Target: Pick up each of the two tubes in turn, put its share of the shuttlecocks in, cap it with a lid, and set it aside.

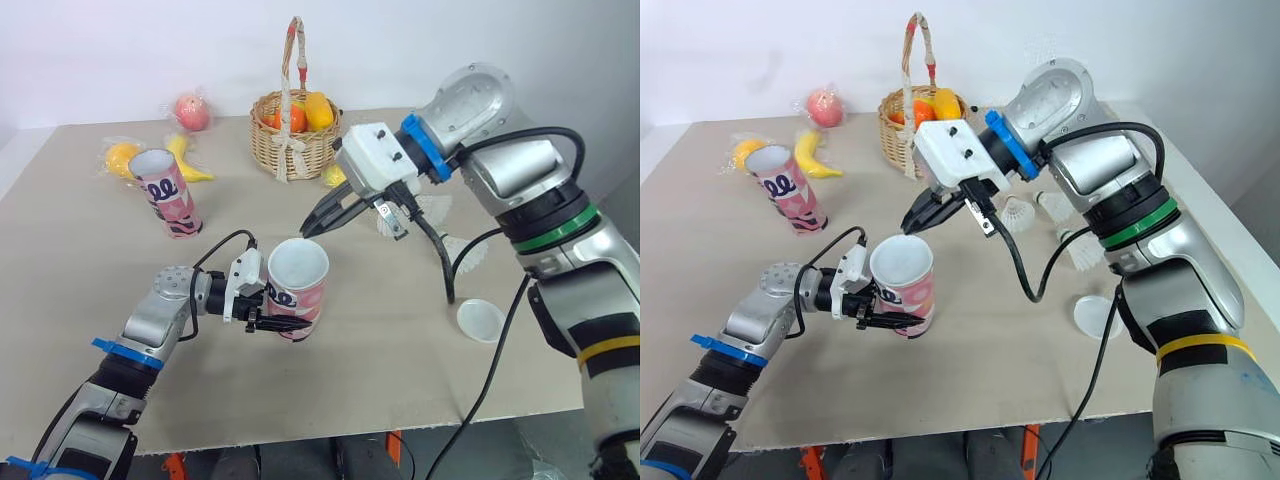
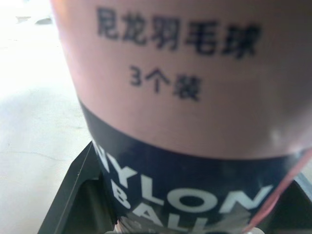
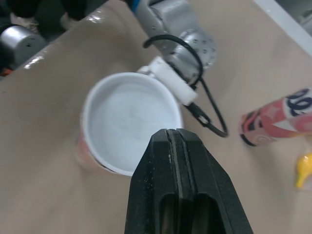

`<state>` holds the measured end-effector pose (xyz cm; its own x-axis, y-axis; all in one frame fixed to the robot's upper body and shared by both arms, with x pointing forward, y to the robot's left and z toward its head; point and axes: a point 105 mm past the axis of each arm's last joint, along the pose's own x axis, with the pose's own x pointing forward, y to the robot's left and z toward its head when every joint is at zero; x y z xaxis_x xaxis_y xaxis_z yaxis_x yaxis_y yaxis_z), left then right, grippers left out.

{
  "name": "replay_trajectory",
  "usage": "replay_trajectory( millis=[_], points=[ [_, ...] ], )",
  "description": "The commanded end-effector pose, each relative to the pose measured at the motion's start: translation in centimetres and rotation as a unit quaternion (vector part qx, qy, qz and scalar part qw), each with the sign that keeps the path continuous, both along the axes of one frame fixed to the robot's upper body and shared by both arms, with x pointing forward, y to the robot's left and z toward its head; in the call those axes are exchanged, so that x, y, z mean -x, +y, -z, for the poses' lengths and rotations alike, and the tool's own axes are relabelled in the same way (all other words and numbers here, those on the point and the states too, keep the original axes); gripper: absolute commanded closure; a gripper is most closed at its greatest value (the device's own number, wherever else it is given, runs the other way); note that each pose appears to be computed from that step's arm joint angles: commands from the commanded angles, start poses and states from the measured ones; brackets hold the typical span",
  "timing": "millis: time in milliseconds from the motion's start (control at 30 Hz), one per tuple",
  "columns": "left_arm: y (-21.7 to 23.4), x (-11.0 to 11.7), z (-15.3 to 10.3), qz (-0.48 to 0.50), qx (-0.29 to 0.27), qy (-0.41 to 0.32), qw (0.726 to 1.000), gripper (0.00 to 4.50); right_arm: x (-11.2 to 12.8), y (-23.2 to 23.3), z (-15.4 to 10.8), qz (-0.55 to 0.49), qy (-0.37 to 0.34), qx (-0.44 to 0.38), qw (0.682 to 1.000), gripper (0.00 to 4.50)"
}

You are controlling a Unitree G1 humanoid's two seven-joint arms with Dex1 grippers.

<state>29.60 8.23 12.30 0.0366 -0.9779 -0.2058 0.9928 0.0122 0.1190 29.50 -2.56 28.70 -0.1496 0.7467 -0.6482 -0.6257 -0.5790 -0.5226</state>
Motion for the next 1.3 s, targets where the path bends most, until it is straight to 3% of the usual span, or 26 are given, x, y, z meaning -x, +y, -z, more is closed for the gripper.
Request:
replay_trajectory(
  millis=[33, 333, 567, 1100, 1200, 1300],
  points=[
    [1.4, -0.3, 2.5, -0.031, -0.044, 0.036, 0.998, 1.83, 0.8, 0.3, 0.0, -0.029, -0.012, 0.014, 0.999, 4.50],
    [1.6, -0.3, 2.6, -0.031, -0.044, 0.034, 0.998, 1.83, 0.3, 1.6, 1.4, -0.038, -0.048, 0.045, 0.997, 4.50],
    [1.8, -0.1, 2.8, -0.032, -0.044, 0.036, 0.998, 1.83, -1.2, 2.2, 4.0, -0.033, -0.089, 0.099, 0.991, 4.50],
    [2.1, 0.4, 2.9, -0.041, -0.043, 0.035, 0.998, 1.83, 0.1, 2.1, 9.5, -0.076, -0.055, 0.176, 0.980, 4.50],
    [2.0, 0.4, 2.9, -0.042, -0.042, 0.035, 0.998, 1.83, 0.0, 2.3, 9.5, -0.074, -0.051, 0.173, 0.981, 4.50],
    [1.9, 0.4, 2.8, -0.042, -0.041, 0.036, 0.998, 1.83, 0.0, 3.0, 7.1, -0.062, -0.029, 0.121, 0.990, 4.50]
  ],
)
